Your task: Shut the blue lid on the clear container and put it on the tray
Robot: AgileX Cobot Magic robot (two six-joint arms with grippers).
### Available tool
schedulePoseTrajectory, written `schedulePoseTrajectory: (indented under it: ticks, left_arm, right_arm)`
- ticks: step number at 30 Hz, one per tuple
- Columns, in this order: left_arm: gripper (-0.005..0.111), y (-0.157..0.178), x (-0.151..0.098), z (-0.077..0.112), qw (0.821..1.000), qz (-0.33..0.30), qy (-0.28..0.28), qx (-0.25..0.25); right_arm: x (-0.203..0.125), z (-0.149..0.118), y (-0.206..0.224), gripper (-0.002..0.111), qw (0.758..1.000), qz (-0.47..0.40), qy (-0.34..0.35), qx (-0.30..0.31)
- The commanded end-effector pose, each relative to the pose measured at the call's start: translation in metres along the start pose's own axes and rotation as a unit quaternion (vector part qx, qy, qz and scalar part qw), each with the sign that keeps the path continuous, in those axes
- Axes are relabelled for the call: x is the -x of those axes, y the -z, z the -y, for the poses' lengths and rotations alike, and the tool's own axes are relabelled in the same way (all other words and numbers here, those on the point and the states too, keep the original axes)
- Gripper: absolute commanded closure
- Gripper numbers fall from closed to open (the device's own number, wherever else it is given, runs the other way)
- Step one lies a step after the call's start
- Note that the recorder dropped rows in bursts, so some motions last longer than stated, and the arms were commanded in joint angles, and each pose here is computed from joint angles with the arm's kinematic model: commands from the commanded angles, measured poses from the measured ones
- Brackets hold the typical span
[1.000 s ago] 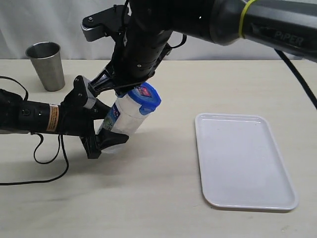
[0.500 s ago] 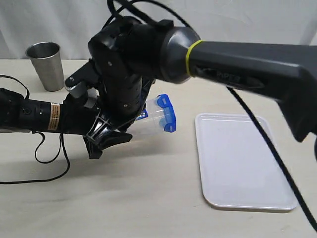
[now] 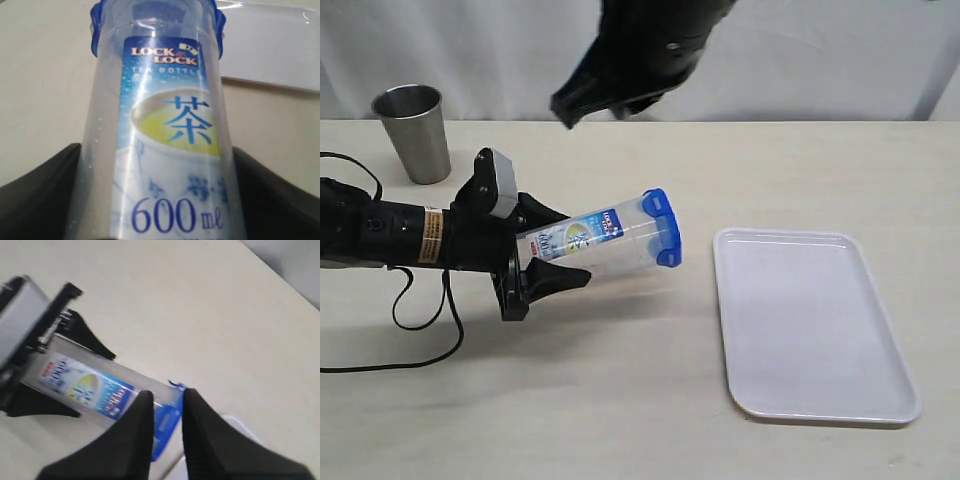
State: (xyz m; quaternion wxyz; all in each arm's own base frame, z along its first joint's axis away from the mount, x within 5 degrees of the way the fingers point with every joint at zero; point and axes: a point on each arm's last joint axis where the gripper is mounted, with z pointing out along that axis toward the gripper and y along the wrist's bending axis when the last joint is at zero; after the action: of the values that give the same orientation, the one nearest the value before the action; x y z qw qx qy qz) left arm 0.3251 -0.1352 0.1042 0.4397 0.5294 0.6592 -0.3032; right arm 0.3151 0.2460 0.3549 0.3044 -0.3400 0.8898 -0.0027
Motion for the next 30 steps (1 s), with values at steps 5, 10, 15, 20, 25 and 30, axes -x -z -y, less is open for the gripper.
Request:
schedulePoseTrajectory:
  ticks: [5, 10, 15, 20, 25, 30]
  left_arm:
    - [0.107, 0.004, 0.023, 0.000, 0.995, 0.101, -0.009, -0.005]
    - [0.107, 0.006, 0.031, 0.000, 0.990, 0.143, -0.011, -0.007]
    - [0.107, 0.006, 0.031, 0.000, 0.989, 0.145, -0.013, -0.004]
    - [0.107, 0.006, 0.030, 0.001, 0.990, 0.142, -0.017, -0.010]
    - [0.107, 0.006, 0.030, 0.001, 0.990, 0.141, -0.019, -0.013]
    - [0.107, 0.006, 0.030, 0.002, 0.990, 0.141, -0.019, -0.014]
  right_arm:
    - [-0.066, 0.077, -0.027, 0.104, 0.992, -0.003, -0.125, -0.021]
    - [-0.104, 0.103, -0.046, 0.104, 0.975, -0.021, -0.219, 0.026]
    - [-0.128, 0.093, -0.078, 0.104, 0.962, -0.033, -0.252, 0.095]
    - [-0.117, 0.065, -0.088, 0.104, 0.953, -0.001, -0.232, 0.194]
    - [-0.106, 0.056, -0.077, 0.104, 0.947, 0.028, -0.217, 0.237]
    - [-0.094, 0.057, -0.055, 0.104, 0.945, 0.065, -0.200, 0.251]
